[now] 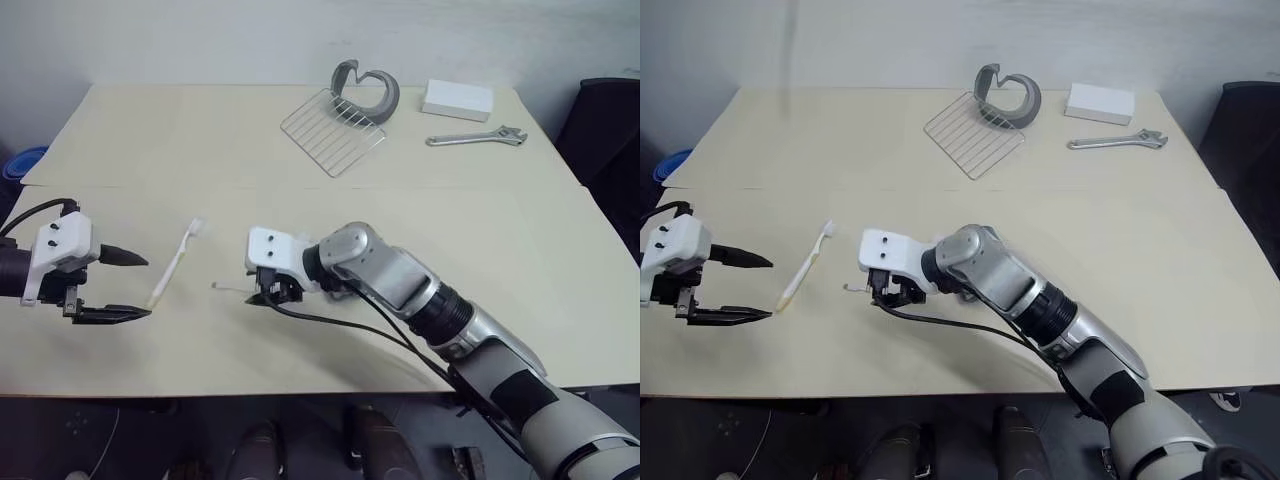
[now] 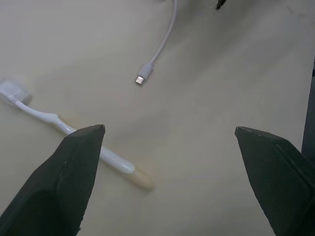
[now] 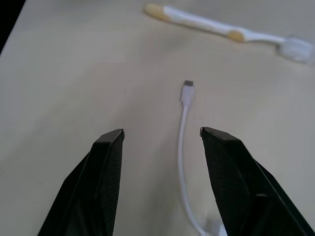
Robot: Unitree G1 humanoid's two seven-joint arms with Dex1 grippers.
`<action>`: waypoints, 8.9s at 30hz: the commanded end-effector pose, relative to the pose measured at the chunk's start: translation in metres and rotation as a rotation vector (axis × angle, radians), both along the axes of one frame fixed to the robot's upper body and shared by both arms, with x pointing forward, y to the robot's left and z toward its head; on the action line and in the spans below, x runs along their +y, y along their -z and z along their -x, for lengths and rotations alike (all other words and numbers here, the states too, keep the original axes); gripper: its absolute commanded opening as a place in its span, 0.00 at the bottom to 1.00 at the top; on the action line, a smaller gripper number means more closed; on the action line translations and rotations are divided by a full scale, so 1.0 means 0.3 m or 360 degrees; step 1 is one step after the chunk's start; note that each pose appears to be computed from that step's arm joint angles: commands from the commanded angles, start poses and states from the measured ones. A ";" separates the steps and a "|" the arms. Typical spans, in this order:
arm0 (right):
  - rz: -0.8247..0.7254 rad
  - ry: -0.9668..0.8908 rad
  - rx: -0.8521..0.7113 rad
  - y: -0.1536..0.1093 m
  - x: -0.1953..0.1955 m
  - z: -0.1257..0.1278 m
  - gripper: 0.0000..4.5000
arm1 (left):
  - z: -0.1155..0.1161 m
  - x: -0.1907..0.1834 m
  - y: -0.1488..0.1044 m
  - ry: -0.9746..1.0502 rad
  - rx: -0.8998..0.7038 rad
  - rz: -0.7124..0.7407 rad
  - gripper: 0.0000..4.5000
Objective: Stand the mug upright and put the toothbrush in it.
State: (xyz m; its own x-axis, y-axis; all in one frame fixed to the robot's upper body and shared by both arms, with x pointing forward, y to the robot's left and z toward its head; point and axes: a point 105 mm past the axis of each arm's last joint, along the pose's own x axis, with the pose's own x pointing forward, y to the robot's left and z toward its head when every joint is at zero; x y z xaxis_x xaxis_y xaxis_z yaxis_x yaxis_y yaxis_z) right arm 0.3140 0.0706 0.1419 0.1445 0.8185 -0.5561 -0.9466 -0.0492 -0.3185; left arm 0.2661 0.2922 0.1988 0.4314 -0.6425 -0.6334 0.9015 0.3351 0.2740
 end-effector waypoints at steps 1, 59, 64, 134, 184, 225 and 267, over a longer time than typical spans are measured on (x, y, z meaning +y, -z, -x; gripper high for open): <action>0.0020 -0.0008 -0.0063 0.014 0.023 -0.020 0.57 | -0.009 -0.029 -0.046 0.0032 -0.0115 0.0037 1.00; -0.0581 0.2088 -0.0349 -0.202 -1.126 -0.070 0.29 | -0.092 -0.444 -0.174 0.0555 -0.0177 0.0654 1.00; -0.0553 0.2121 -0.0457 -0.235 -1.160 -0.043 0.67 | -0.094 -0.451 -0.172 0.0570 -0.0160 0.0658 1.00; -0.0234 0.1308 0.0019 0.050 -0.412 -0.028 0.00 | -0.088 -0.395 -0.115 0.0441 -0.0114 0.0573 1.00; -0.1240 0.0660 0.0046 -0.163 -0.181 -0.036 0.99 | -0.114 -0.279 -0.171 0.0182 -0.0211 0.0532 1.00; -0.0350 0.0683 -0.0263 0.058 0.114 -0.175 0.50 | -0.064 -0.050 -0.118 -0.0226 -0.0212 0.0446 1.00; -0.1788 0.0724 0.0543 -0.029 -0.154 -0.049 0.30 | -0.137 -0.277 -0.154 0.0178 -0.0160 0.0535 1.00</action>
